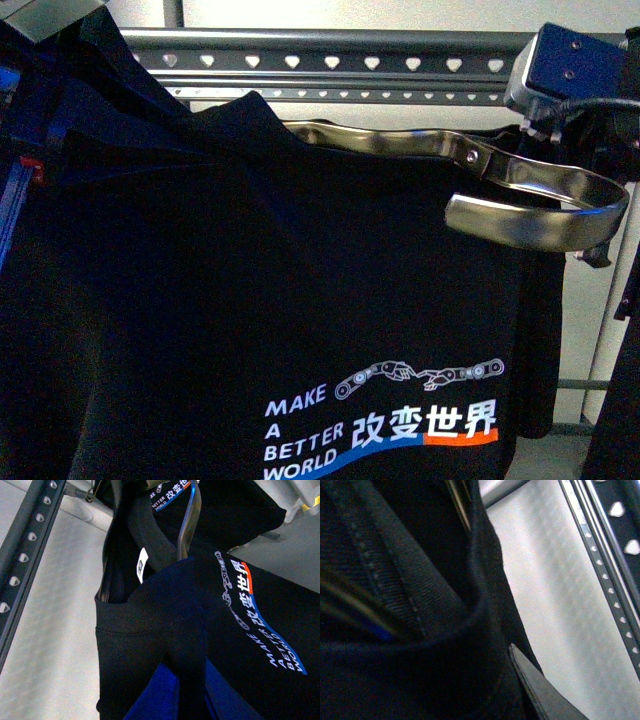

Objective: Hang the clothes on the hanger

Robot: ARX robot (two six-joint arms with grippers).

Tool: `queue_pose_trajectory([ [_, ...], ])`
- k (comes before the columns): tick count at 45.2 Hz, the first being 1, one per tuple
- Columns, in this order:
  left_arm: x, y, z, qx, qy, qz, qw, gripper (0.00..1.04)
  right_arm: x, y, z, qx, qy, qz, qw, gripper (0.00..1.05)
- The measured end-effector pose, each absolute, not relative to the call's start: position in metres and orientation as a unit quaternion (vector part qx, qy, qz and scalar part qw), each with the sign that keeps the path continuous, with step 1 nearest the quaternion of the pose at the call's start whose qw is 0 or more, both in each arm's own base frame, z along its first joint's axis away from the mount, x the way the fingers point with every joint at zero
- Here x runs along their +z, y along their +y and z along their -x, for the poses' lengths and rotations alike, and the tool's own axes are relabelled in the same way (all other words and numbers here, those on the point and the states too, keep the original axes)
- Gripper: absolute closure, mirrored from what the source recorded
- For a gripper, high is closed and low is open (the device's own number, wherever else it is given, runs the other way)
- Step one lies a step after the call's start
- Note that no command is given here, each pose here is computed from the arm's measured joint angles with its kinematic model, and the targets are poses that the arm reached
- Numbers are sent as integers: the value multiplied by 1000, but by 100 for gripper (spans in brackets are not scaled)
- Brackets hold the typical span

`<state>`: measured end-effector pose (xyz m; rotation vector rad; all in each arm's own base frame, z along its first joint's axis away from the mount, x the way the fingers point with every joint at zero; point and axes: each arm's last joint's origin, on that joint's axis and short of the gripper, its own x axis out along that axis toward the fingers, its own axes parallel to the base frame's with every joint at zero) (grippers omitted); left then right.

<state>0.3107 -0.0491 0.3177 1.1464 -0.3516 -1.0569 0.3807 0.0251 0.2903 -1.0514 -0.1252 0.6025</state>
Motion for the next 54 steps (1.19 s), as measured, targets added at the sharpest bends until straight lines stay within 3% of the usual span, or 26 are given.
queue_pose_trajectory([
  [3,319,-49,-310,-472,-159,-517,697,94,281,20,-378,295,-54,496,815,102],
  [24,321,-49,-309,-474,-170,-516,693,18,234,-23,-361,312,89,471,821,102],
  [25,321,-51,-308,-465,-162,-515,701,14,233,-24,-360,313,97,463,823,102],
  [27,320,-50,-309,-369,-117,-511,768,5,232,-25,-356,317,121,444,829,102],
  [28,320,-47,-310,-302,-94,-477,820,5,232,-26,-353,322,136,431,832,102],
  [31,329,-38,-313,-168,-70,-330,926,7,235,-25,-345,329,167,402,838,102],
  [34,340,-26,-312,-88,-54,-145,984,6,241,-25,-338,325,182,383,845,102],
  [39,350,-12,-307,-30,-50,48,997,7,248,-25,-329,312,217,339,861,102],
  [42,354,-2,-303,2,-46,195,980,7,256,-22,-321,301,250,261,883,102],
  [50,354,-3,-302,-5,-45,259,965,7,290,-10,-310,279,276,75,917,102],
  [54,347,-3,-293,-8,-13,186,982,19,312,-9,-309,250,277,-18,927,102],
])
